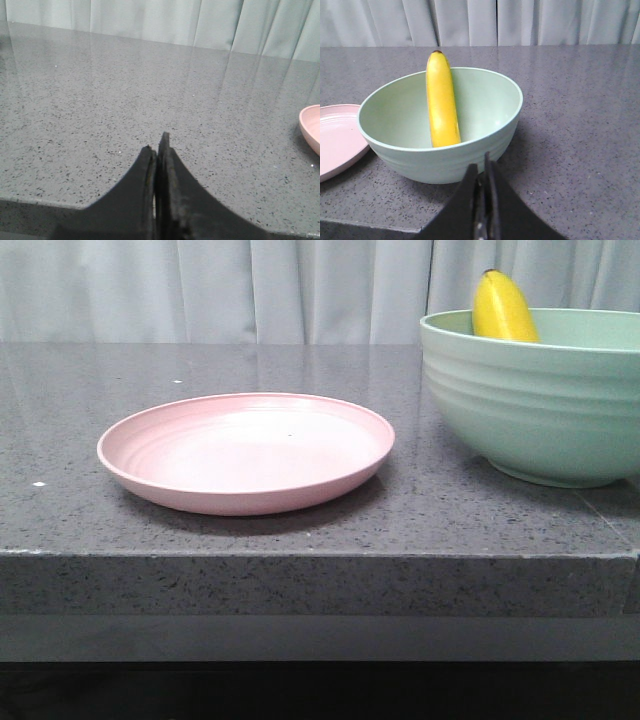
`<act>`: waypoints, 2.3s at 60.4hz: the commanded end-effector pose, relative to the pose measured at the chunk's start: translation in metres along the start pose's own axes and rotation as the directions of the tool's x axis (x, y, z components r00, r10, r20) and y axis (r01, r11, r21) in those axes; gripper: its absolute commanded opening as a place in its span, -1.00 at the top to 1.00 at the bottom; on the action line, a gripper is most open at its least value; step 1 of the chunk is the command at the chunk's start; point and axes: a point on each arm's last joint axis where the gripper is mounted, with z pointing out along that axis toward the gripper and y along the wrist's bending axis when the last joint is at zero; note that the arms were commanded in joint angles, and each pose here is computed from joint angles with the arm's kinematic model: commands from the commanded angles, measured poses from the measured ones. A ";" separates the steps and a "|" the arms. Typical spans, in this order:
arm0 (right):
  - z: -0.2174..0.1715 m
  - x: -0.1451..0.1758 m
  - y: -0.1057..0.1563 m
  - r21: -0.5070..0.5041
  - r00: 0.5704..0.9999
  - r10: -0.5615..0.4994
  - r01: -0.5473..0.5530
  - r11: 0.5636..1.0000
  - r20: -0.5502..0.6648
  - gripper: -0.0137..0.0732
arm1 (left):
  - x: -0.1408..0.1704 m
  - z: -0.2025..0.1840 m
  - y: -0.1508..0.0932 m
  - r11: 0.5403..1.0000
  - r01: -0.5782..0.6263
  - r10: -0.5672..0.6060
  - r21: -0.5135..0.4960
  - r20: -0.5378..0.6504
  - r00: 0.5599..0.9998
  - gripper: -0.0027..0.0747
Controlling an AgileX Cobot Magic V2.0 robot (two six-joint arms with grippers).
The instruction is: Transfer banana from pink plate to green bowl
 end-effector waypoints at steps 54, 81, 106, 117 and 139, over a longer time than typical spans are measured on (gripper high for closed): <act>-0.002 -0.014 0.000 0.008 0.996 0.000 -0.001 1.000 0.085 0.82 | -0.009 -0.002 -0.001 1.000 0.016 -0.017 0.010 0.110 0.994 0.98; 0.015 0.008 -0.008 0.051 0.988 -0.008 0.000 0.999 0.157 0.82 | -0.009 -0.002 -0.001 1.000 0.016 -0.017 0.010 0.110 0.994 0.98; 0.033 0.080 -0.021 0.092 0.993 -0.029 0.018 0.996 0.115 0.82 | -0.009 -0.002 -0.001 1.000 0.016 -0.017 0.010 0.110 0.994 0.98; 0.032 0.080 -0.021 0.091 0.992 -0.030 0.019 0.996 0.121 0.82 | -0.009 -0.002 -0.001 1.000 0.016 -0.017 0.010 0.108 0.994 0.98; 0.032 0.080 -0.021 0.091 0.993 -0.029 0.019 0.996 0.117 0.82 | -0.009 -0.002 -0.001 1.000 0.016 -0.017 0.010 0.108 0.994 0.98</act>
